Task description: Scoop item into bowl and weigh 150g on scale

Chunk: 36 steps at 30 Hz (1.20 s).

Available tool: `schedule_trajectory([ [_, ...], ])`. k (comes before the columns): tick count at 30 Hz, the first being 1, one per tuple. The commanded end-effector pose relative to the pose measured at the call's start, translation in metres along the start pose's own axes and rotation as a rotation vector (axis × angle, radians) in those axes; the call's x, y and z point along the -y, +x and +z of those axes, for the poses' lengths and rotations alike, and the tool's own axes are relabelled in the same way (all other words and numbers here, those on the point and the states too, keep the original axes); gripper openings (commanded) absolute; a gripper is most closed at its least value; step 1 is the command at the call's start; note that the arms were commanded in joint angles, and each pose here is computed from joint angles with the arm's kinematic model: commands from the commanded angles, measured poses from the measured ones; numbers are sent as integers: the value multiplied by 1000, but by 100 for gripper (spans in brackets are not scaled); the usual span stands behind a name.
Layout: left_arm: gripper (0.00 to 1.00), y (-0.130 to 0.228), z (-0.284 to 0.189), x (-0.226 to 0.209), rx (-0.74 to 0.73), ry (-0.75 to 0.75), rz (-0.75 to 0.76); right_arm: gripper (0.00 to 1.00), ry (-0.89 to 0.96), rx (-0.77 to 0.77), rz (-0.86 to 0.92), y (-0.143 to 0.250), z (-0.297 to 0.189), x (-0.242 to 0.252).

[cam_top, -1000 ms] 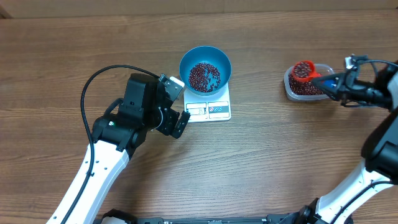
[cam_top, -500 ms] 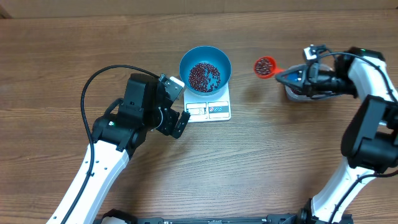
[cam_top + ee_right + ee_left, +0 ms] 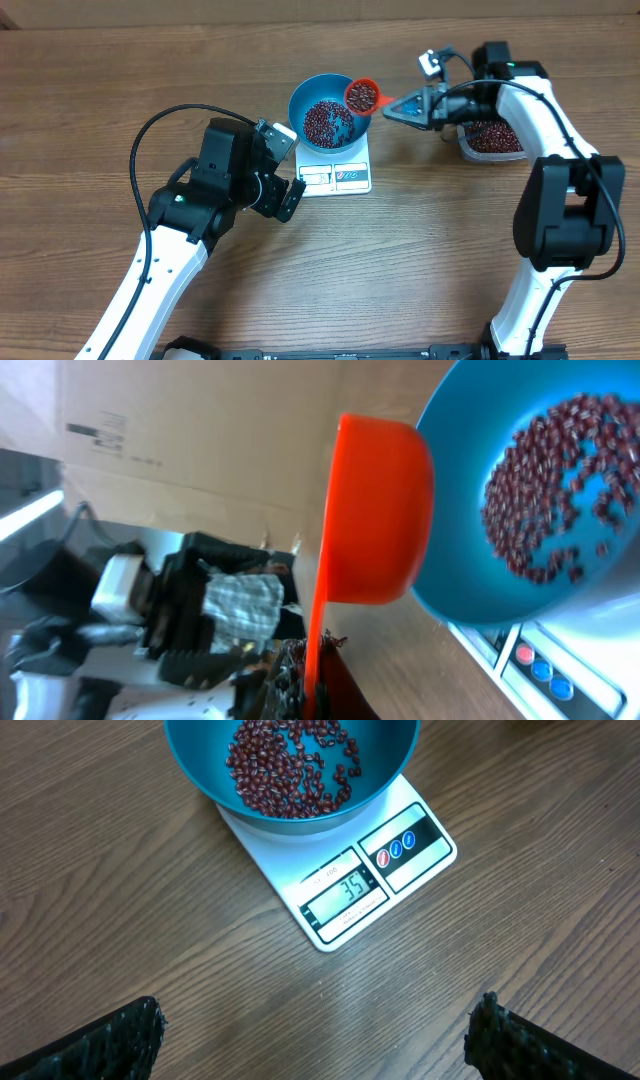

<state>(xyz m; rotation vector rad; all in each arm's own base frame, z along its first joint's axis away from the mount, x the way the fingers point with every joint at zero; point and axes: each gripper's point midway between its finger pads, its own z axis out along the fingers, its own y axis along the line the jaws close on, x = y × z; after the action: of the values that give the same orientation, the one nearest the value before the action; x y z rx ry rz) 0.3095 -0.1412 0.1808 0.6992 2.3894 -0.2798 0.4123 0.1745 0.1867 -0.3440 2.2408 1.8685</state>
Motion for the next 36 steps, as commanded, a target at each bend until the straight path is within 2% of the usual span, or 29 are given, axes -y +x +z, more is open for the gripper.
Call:
schedule_trajectory([
  [1, 99, -1, -2, 1, 8, 7, 17, 4, 93, -41, 95, -9, 28, 6],
  [5, 100, -1, -2, 1, 8, 7, 17, 4, 231, -40, 113, -15, 46, 21],
  [13, 100, -1, -2, 1, 8, 7, 17, 4, 654, -36, 35, -28, 49, 42],
  [16, 100, -1, -2, 1, 8, 7, 17, 4, 884, -26, -45, -37, 44, 40],
  [28, 100, -1, -2, 1, 8, 7, 17, 4, 1526, -37, -388, -36, 46, 22],
  [32, 100, -1, -2, 1, 8, 7, 17, 4, 1601, -43, -464, -34, 51, 13],
  [36, 100, -1, -2, 1, 8, 7, 17, 4, 1556, -65, -473, -29, 63, 12],
])
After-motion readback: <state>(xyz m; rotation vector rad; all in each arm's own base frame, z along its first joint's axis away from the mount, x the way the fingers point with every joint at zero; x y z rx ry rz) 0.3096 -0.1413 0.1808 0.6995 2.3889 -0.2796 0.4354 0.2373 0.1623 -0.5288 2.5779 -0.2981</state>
